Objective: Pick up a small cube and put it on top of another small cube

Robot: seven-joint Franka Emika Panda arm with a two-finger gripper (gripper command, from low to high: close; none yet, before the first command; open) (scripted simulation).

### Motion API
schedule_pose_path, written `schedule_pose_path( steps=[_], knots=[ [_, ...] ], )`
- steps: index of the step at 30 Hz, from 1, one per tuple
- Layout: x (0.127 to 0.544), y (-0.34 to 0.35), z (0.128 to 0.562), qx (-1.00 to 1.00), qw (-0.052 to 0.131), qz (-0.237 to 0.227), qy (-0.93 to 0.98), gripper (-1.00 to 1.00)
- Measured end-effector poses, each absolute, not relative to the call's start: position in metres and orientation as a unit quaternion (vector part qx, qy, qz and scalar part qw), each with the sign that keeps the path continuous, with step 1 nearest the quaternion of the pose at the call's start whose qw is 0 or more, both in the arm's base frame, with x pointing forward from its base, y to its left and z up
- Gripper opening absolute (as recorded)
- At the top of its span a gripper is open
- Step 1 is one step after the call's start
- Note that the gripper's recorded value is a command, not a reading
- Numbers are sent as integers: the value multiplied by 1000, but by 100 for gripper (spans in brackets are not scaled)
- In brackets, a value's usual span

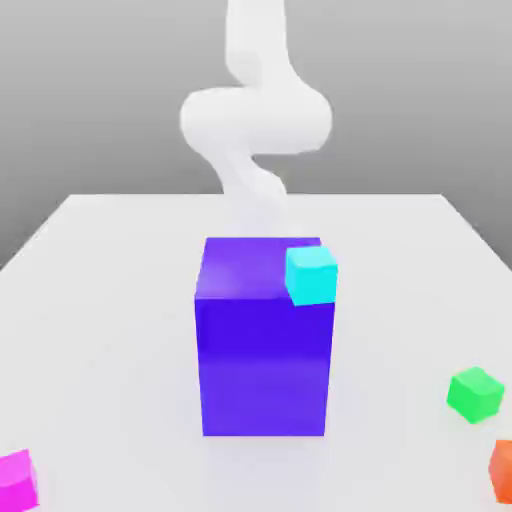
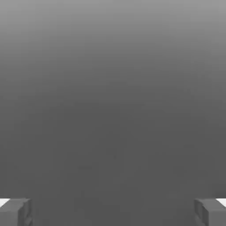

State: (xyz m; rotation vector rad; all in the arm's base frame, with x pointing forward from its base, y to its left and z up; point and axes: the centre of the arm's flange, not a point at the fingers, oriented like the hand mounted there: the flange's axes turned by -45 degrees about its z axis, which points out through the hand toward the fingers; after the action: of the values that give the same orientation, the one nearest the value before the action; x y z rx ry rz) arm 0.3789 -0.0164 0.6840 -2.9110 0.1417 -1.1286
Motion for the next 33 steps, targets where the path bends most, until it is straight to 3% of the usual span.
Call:
schedule_pose_path(
  steps=[8, 16, 23, 29, 33],
  knots=[
    [464, -83, 579, -947, 20, -267, 178, 0],
    [508, -159, 453, -934, 22, -174, 311, 0],
    [509, -228, 331, -899, 15, -91, 427, 0],
    [484, -274, 222, -856, 4, -20, 516, 0],
    [475, -285, 158, -843, 0, -1, 538, 0]
  ],
)
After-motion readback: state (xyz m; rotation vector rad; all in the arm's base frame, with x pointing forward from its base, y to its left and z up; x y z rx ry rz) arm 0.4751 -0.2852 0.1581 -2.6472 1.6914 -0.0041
